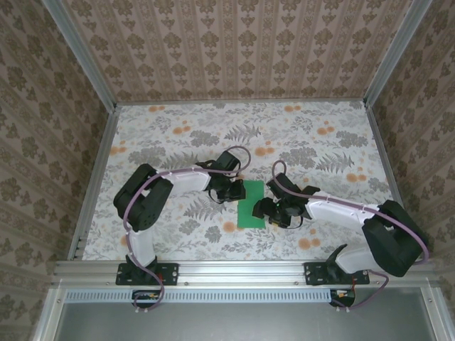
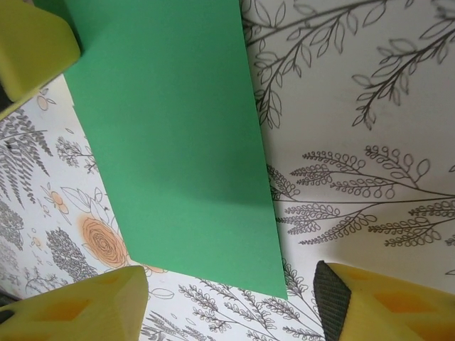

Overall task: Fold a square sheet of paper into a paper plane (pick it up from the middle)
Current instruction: Third fold the triangle at the center of the table.

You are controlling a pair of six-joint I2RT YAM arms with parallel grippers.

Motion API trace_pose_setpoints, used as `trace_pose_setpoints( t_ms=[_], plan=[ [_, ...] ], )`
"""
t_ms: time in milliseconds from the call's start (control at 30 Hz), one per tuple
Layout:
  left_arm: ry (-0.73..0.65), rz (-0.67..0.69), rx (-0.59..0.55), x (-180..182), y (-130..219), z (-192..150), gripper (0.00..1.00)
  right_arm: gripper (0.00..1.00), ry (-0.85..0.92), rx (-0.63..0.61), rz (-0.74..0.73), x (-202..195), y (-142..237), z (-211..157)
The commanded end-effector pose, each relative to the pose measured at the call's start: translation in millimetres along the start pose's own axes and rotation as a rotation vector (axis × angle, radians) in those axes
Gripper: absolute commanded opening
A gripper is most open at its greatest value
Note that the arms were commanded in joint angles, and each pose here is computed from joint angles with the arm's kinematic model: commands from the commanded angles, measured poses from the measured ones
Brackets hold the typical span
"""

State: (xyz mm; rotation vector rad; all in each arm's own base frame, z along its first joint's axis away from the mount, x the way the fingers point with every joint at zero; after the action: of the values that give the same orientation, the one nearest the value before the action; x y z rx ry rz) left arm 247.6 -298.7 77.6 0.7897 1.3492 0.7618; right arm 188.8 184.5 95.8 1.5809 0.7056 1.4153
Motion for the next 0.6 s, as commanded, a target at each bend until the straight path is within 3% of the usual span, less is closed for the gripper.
trace_pose_setpoints(
  t_ms=[0,267,567],
  plan=[
    [0.065,0.067,0.036,23,-9,-9,0.14,0.64,-0.003,0.049,0.015,1,-10,-7],
    [0.080,0.065,0.040,26,-11,-11,0.14,0.60,0.008,0.076,0.016,3,-17,-9],
    [0.092,0.067,0.040,29,-11,-13,0.14,0.55,-0.003,0.039,0.127,13,-11,-9]
  ],
)
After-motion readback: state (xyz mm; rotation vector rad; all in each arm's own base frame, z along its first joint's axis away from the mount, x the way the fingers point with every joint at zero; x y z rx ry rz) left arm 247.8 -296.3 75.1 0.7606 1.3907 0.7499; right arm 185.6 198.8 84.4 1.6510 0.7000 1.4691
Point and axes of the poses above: each hand's point on the last joint's axis, 136 mm out from that joint toward the fingers, its own y axis back along the fingers, its own x axis along the line the jaws close on, z = x × y, the point moved 7 cm from there along y, back along the fingers, and after that the axes turned 3 degrees about y, right-handed, at the moved point
